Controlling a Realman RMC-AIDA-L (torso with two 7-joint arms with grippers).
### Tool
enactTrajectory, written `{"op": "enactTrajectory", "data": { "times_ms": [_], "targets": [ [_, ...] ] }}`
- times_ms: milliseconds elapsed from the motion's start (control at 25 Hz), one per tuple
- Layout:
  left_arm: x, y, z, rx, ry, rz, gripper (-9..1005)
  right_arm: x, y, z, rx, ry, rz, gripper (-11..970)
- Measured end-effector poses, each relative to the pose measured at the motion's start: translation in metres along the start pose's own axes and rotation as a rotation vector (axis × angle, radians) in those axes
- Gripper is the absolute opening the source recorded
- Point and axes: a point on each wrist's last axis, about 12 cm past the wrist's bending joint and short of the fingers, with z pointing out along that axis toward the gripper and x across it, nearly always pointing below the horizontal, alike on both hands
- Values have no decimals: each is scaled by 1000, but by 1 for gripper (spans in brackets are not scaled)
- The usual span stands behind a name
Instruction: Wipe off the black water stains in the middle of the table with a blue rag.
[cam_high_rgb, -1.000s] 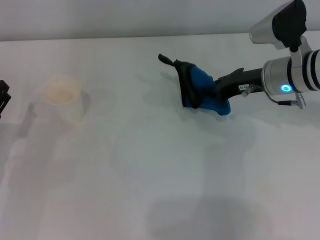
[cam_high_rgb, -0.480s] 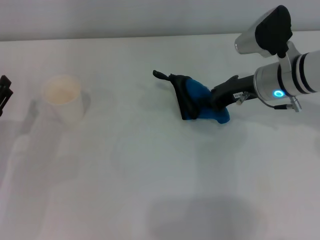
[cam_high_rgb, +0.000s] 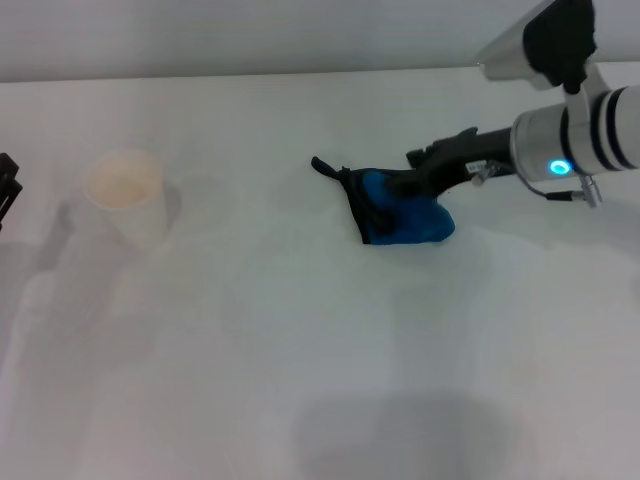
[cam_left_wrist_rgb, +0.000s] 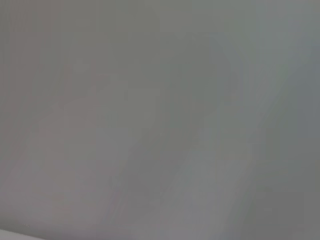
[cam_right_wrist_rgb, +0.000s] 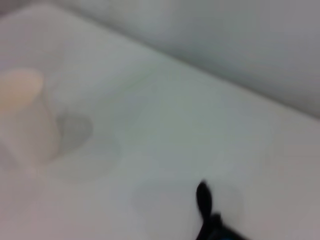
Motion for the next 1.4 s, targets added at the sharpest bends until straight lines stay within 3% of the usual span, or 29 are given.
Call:
{"op": "enactTrajectory", "data": {
  "times_ms": [160, 240, 280, 320, 440, 600, 680, 880, 1040, 1200, 1400],
  "targets": [
    [-1, 0, 1, 3, 0, 3, 876, 1, -12, -14, 7, -147, 105, 636],
    [-1, -1, 2, 6, 0, -1, 876, 7, -22, -23, -5, -273, 211, 674],
    [-1, -1, 2, 7, 0, -7, 876, 17, -30, -30, -25, -408, 334, 693],
    [-1, -1, 2, 7, -1, -17, 876, 17, -30, -30, -25, -408, 334, 712],
    [-2, 0, 2, 7, 0, -40, 876, 40, -44, -43, -6, -631, 519, 769],
    [-1, 1, 2, 4, 6, -42, 876, 83, -61, -59, 157, -851, 688, 845],
    [-1, 1, 2, 4, 6, -41, 876, 100, -63, -63, 255, -891, 680, 854],
    [0, 2, 2, -4, 18, -40, 876, 133, -56, -54, 511, -780, 451, 854],
    [0, 1, 6, -2, 24, -36, 877, 142, -53, -46, 581, -698, 402, 854],
    [0, 0, 11, -6, 41, -36, 877, 151, -52, -43, 648, -665, 428, 854],
    [1, 1, 11, -12, 50, -38, 877, 149, -50, -43, 647, -697, 436, 854]
  ]
}}
